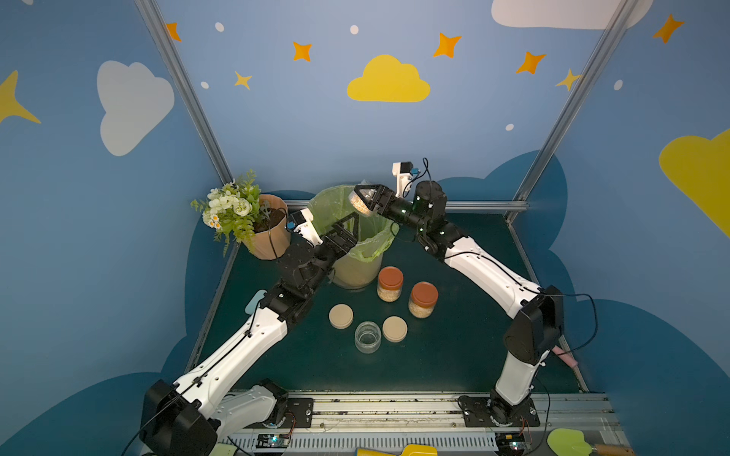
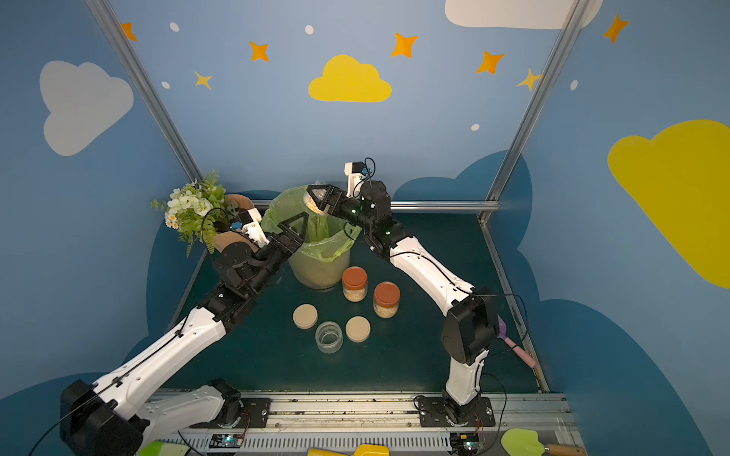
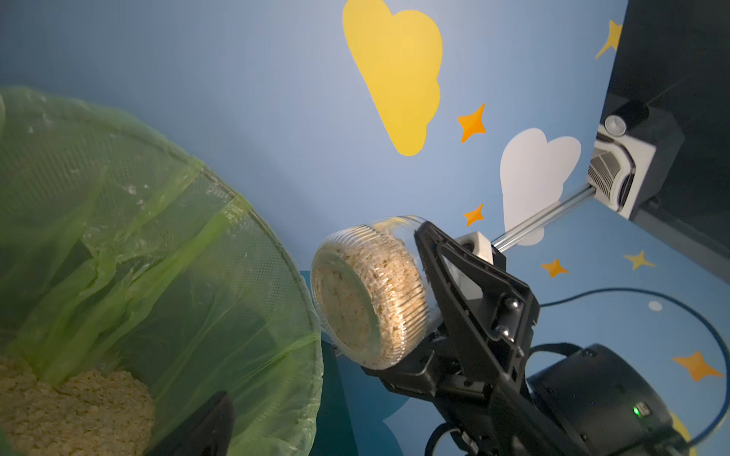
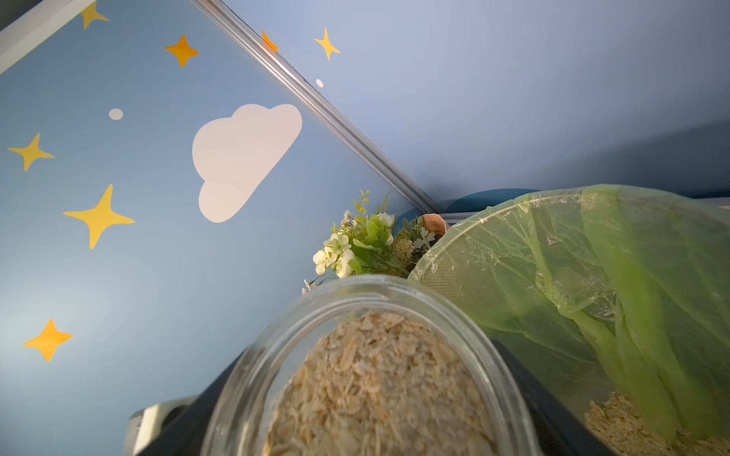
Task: Empty expired oatmeal from jars
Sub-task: Pour the expired oatmeal into the trash bin.
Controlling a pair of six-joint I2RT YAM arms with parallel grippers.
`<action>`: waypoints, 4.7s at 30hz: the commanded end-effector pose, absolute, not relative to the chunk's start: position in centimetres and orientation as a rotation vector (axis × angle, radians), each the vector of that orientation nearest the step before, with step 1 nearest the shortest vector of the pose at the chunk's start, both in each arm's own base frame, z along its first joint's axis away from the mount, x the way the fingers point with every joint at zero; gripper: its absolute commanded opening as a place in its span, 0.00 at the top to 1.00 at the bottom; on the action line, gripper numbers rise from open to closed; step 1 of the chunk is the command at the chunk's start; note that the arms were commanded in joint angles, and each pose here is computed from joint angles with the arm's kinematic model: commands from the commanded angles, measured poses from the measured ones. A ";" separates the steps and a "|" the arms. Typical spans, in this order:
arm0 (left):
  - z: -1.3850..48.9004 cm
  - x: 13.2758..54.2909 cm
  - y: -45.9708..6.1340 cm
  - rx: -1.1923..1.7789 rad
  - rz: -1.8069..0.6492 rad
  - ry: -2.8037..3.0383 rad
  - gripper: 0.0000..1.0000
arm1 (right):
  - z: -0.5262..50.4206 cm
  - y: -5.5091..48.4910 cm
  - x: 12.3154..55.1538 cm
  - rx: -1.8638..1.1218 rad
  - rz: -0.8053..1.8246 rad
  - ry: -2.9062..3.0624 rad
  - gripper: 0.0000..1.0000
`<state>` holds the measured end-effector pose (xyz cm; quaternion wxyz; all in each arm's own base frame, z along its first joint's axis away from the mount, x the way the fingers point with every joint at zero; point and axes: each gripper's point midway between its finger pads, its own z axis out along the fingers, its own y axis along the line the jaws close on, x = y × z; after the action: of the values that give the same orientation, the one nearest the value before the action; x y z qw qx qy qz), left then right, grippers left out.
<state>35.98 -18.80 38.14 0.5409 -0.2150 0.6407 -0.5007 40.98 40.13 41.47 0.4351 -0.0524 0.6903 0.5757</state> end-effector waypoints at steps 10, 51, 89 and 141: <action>41.1 37.5 -18.1 -0.845 -1.534 1.305 0.00 | 47.0 39.3 40.1 0.062 1.535 1.481 0.78; 41.3 38.5 -18.2 -1.258 -1.684 1.001 0.00 | 47.8 39.9 37.0 0.116 1.533 1.277 0.79; 42.5 41.7 -19.8 -1.173 -1.788 0.943 0.08 | 44.2 42.7 37.1 0.041 1.559 1.371 0.80; 40.1 43.4 -18.8 -1.121 -1.775 0.983 0.74 | 42.1 44.0 37.2 -0.036 1.524 1.478 0.57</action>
<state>43.29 -18.95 39.47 0.3817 -0.4637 0.3832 -0.7017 39.10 42.37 41.53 0.5016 0.0252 0.6085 0.6144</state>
